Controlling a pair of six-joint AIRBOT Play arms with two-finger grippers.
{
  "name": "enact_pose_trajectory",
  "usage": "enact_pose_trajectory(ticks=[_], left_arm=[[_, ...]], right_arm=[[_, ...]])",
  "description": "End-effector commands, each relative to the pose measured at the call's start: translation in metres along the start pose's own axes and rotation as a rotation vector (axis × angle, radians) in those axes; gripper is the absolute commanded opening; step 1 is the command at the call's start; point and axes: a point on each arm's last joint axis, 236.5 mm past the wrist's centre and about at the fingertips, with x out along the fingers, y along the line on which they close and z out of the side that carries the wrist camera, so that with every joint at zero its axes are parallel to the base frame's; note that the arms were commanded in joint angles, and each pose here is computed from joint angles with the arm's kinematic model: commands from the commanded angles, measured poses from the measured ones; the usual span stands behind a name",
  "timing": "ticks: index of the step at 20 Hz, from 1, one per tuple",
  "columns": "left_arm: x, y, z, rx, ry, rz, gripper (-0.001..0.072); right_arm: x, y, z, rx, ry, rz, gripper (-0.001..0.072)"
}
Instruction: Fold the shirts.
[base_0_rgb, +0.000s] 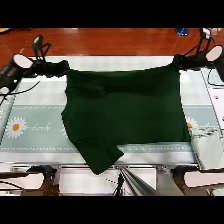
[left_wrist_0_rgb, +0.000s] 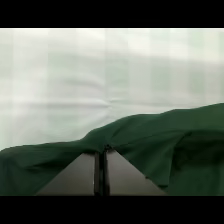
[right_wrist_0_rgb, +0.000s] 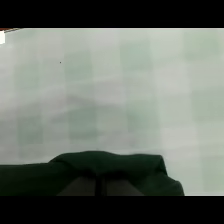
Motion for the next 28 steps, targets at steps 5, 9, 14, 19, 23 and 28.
enact_pose_trajectory(ticks=[5, 9, 14, 19, 23, 28], left_arm=[[0.023, 0.011, -0.03, -0.012, 0.113, 0.008, 0.0018], [-0.023, 0.011, -0.057, -0.037, 0.338, -0.049, 0.0017], [-0.046, 0.007, -0.101, -0.024, 0.547, -0.065, 0.0017], [-0.028, 0.009, -0.136, -0.01, 0.623, -0.019, 0.0018], [-0.028, 0.013, -0.138, -0.017, 0.623, -0.013, 0.0161], [-0.078, 0.012, -0.116, -0.023, 0.609, -0.027, 0.0327]], right_arm=[[0.012, -0.006, -0.023, 0.007, 0.089, -0.012, 0.0022], [-0.024, -0.019, -0.055, -0.17, 0.255, -0.074, 0.0022], [-0.056, -0.041, -0.088, -0.192, 0.424, -0.149, 0.0021], [-0.04, -0.037, -0.105, -0.166, 0.488, -0.114, 0.0022], [-0.039, -0.036, -0.113, -0.177, 0.521, -0.095, 0.0212], [-0.109, -0.048, -0.123, -0.193, 0.647, -0.111, 0.035]])
